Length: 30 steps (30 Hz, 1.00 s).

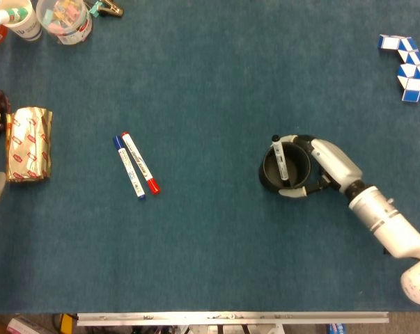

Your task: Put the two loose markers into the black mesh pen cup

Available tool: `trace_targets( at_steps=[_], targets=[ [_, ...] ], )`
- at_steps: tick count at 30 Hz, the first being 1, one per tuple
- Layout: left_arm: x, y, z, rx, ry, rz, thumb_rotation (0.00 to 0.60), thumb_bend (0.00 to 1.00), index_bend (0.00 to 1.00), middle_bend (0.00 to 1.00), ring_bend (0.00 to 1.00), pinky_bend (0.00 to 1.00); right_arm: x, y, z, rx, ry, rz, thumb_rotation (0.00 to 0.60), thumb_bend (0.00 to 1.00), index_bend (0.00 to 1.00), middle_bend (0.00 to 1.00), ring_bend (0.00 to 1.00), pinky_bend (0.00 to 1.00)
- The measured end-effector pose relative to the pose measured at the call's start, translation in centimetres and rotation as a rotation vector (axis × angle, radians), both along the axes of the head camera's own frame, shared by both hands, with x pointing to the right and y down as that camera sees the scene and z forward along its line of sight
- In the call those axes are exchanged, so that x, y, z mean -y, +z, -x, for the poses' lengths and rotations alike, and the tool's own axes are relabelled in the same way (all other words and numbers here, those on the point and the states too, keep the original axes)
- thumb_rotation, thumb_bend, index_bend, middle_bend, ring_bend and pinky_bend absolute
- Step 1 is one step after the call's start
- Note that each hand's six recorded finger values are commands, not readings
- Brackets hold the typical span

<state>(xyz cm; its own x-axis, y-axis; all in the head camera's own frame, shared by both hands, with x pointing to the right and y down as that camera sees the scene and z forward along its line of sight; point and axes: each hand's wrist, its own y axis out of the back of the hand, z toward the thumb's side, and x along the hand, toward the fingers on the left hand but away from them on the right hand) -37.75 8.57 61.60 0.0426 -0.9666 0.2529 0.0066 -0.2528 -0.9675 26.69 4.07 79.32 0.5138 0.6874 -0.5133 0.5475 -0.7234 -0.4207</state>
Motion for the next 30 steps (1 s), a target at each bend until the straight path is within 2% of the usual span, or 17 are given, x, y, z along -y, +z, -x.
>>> trace_targets(
  at_steps=[6,12,20,30],
  targets=[
    [0.5,-0.1,-0.3,0.002,0.021,0.000,0.600,0.30,0.09,0.09,0.10,0.00,0.9,-0.6,0.6,0.055,0.017,-0.024,0.600,0.26,0.42,0.41,0.29,0.24],
    [1.5,-0.3,-0.9,0.016,0.077,0.012,0.600,0.30,0.09,0.09,0.10,0.00,2.5,-2.4,0.5,0.088,0.018,-0.068,0.600,0.26,0.42,0.41,0.30,0.25],
    [3.7,0.7,-2.8,0.051,0.226,0.056,0.600,0.30,0.12,0.10,0.10,0.00,5.1,-6.0,0.2,0.121,0.025,-0.114,0.600,0.26,0.42,0.41,0.31,0.26],
    [6.1,3.0,-5.9,0.042,0.436,0.128,0.600,0.30,0.18,0.12,0.10,0.00,8.3,-9.8,-0.4,0.096,0.055,-0.132,0.600,0.26,0.42,0.41,0.31,0.26]
  ],
)
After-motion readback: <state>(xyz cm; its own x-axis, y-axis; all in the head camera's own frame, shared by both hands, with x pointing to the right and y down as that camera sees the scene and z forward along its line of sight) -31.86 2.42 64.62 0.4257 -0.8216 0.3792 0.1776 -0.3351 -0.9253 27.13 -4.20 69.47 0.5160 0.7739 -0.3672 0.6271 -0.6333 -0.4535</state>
